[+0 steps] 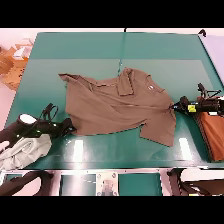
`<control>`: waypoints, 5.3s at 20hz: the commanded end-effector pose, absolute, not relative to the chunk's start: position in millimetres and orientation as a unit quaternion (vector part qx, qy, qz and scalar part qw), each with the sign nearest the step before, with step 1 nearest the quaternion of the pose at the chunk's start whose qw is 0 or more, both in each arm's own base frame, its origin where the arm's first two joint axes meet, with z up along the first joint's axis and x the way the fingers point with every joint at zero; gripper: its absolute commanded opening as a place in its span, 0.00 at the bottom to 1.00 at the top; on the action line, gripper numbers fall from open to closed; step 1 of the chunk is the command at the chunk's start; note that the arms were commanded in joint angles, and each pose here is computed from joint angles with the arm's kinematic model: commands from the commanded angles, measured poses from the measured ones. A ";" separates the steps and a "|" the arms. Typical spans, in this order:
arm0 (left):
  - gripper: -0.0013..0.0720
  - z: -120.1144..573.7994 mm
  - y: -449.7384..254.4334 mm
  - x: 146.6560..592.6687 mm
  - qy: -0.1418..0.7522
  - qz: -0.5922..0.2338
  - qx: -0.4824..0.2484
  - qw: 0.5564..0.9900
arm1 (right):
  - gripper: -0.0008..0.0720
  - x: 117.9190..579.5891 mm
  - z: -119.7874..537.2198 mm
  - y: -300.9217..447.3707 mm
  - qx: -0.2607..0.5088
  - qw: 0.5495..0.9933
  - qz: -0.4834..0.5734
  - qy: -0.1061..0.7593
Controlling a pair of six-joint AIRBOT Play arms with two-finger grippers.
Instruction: Fold the shirts.
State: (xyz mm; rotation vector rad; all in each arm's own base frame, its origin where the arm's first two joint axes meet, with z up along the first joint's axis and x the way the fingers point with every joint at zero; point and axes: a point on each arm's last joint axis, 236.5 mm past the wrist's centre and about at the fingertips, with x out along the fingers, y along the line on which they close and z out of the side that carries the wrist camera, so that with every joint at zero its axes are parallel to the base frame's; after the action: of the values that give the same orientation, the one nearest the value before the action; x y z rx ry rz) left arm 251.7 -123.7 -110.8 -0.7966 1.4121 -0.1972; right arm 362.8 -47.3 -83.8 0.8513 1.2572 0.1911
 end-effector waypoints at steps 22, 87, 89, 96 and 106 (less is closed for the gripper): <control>0.05 597.1 -106.2 190.3 -0.123 -0.238 -0.048 0.962 | 0.03 190.4 584.2 64.0 0.124 0.966 0.115 -0.194; 0.05 -3.2 -75.0 477.8 0.667 -0.177 -0.195 0.697 | 0.06 436.3 -15.9 -142.3 0.292 0.740 -0.033 0.605; 0.04 -6.2 -57.8 449.5 0.708 -0.147 -0.160 0.672 | 0.03 403.6 -17.6 -132.4 0.294 0.723 -0.048 0.623; 0.05 1.8 -58.8 330.9 0.654 -0.094 -0.141 0.737 | 0.03 261.5 -52.7 -89.7 0.366 0.697 -0.119 0.605; 0.78 -64.5 -125.7 275.6 0.486 -0.055 -0.457 0.743 | 0.52 236.2 -91.8 -49.6 0.425 0.714 -0.142 0.539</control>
State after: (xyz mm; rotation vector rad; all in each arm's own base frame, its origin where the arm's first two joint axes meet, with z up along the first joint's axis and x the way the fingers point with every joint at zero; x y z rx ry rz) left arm 261.6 -123.1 -55.0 -0.8118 1.2301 -0.2000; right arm 230.5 -54.4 -85.3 0.9215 1.2457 -0.3079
